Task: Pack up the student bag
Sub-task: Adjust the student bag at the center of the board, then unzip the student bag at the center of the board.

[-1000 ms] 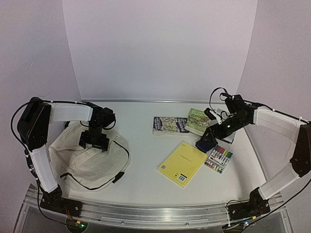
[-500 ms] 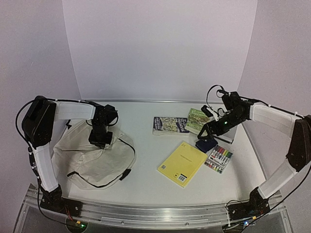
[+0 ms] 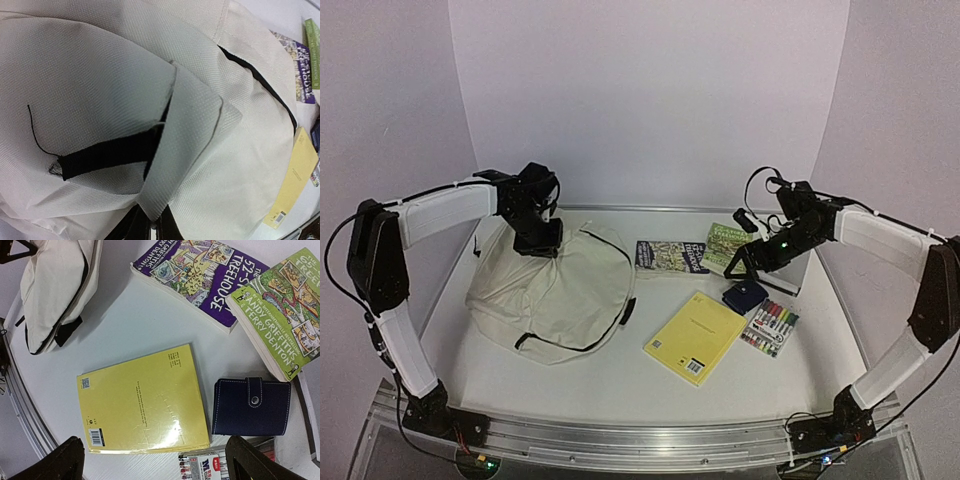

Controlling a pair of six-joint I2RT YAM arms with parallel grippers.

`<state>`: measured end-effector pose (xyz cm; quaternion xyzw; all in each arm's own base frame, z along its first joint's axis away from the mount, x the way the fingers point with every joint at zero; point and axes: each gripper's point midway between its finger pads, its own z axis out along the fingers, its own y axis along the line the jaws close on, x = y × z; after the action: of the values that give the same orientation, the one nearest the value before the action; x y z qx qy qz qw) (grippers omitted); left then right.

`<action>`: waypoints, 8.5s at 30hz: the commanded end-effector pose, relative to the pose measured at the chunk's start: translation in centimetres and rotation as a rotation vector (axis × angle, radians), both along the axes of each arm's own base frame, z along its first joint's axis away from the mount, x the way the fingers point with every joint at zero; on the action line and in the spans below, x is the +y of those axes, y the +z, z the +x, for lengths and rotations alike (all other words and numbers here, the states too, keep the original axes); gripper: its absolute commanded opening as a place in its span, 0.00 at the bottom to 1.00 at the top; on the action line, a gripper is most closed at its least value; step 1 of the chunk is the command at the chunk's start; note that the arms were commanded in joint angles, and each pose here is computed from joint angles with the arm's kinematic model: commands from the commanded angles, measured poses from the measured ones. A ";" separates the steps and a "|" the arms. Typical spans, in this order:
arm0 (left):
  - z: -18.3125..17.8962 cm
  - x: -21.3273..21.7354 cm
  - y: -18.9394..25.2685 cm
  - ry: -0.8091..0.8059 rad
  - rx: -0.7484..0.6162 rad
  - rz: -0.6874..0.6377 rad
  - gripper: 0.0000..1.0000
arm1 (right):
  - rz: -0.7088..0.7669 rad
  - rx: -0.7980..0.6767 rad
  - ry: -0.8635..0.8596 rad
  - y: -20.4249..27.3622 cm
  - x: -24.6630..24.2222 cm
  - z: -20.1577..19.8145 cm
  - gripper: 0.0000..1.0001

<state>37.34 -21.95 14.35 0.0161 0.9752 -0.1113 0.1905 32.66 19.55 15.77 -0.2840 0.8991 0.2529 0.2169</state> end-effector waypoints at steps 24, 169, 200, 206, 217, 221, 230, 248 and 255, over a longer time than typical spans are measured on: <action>6.6 -7.5 4.7 0.146 -0.104 -0.382 0.65 | 0.076 -0.078 0.035 3.9 5.1 1.9 0.98; -8.9 6.0 -10.0 0.760 0.086 -0.429 0.98 | -0.063 -0.057 0.190 -6.4 36.3 -7.8 0.00; -9.2 11.1 -10.7 0.875 0.106 -0.253 0.13 | -0.174 -0.011 0.195 -7.6 28.8 -8.2 0.00; -8.4 13.2 -9.6 0.861 0.094 -0.208 0.13 | -0.204 0.000 0.266 -8.3 25.9 -10.0 0.00; -2.1 14.7 -7.9 0.668 0.090 -0.303 0.21 | -0.004 0.059 0.424 -5.4 30.5 -15.1 0.00; -1.6 13.1 -4.8 0.578 0.039 -0.374 0.47 | 0.044 0.037 0.405 -4.0 32.8 -14.2 0.00; -9.1 8.4 -0.1 0.469 -0.060 -0.576 0.89 | 0.069 0.065 0.401 -5.7 36.0 -13.2 0.00; -13.3 8.6 -7.6 0.660 0.144 -0.596 0.85 | 0.133 0.057 0.410 -2.6 36.3 -13.1 0.00; -12.5 6.5 -9.2 0.636 0.175 -0.682 0.69 | 0.126 0.061 0.394 -2.7 35.7 -12.6 0.00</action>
<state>23.28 -13.45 4.23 -0.3656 0.8699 -0.3102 0.1158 19.59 55.15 9.14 -0.4334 0.8298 0.3287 0.1245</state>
